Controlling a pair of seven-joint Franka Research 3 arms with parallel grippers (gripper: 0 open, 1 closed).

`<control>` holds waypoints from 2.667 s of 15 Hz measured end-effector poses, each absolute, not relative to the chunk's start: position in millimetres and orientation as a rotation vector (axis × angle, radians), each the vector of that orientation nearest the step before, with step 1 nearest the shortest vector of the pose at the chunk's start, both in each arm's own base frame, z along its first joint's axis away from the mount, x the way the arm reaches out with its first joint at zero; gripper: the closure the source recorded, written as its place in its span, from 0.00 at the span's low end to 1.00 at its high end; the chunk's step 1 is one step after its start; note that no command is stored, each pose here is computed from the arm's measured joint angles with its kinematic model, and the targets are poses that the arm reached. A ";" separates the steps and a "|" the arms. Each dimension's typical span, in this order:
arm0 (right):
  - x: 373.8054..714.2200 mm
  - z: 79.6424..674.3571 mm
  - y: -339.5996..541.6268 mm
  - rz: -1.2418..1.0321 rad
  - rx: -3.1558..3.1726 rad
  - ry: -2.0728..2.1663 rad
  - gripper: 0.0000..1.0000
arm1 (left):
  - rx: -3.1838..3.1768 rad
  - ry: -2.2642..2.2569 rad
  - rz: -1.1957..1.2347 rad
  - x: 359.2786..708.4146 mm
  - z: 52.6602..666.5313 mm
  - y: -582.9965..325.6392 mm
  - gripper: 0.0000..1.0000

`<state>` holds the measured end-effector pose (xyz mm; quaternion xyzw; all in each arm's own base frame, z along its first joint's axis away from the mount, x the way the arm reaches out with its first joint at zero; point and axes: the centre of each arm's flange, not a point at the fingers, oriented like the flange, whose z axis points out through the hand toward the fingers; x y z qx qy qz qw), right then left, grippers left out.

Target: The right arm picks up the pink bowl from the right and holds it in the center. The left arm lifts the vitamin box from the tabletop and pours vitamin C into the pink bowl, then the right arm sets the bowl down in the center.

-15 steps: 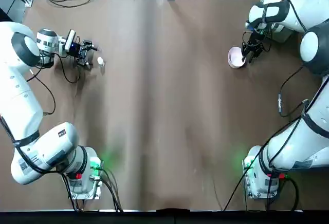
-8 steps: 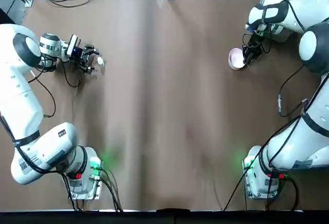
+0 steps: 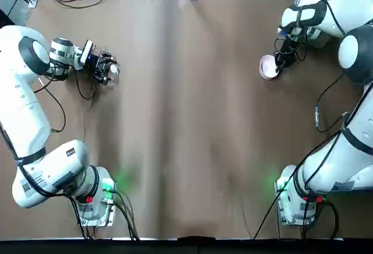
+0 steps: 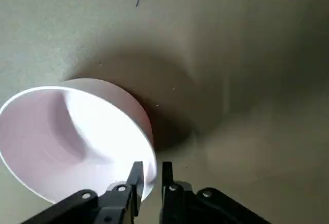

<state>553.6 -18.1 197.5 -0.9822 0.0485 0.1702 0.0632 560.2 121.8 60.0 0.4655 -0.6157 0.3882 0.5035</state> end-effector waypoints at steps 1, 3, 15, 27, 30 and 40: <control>553.6 197.5 -18.0 0.514 -2.967 0.147 0.83 | 1.118 -1.492 0.942 560.0 59.2 121.0 0.00; 553.9 197.6 -17.6 0.512 -2.967 0.147 0.92 | 1.093 -1.514 0.961 560.1 58.2 118.6 0.00; 589.5 257.1 67.1 0.612 -2.952 0.519 0.98 | 1.078 -1.524 0.961 560.8 57.3 113.1 0.70; 567.3 351.4 333.9 0.713 -2.652 1.161 0.98 | 1.068 -1.516 0.952 576.6 76.0 99.2 0.90; 577.2 346.9 364.1 0.755 -2.561 1.327 0.98 | 1.050 -1.535 0.949 599.9 112.4 84.7 0.90; 595.6 345.1 436.9 0.874 -2.324 1.552 0.98 | 1.042 -1.797 0.927 660.0 230.4 16.8 0.90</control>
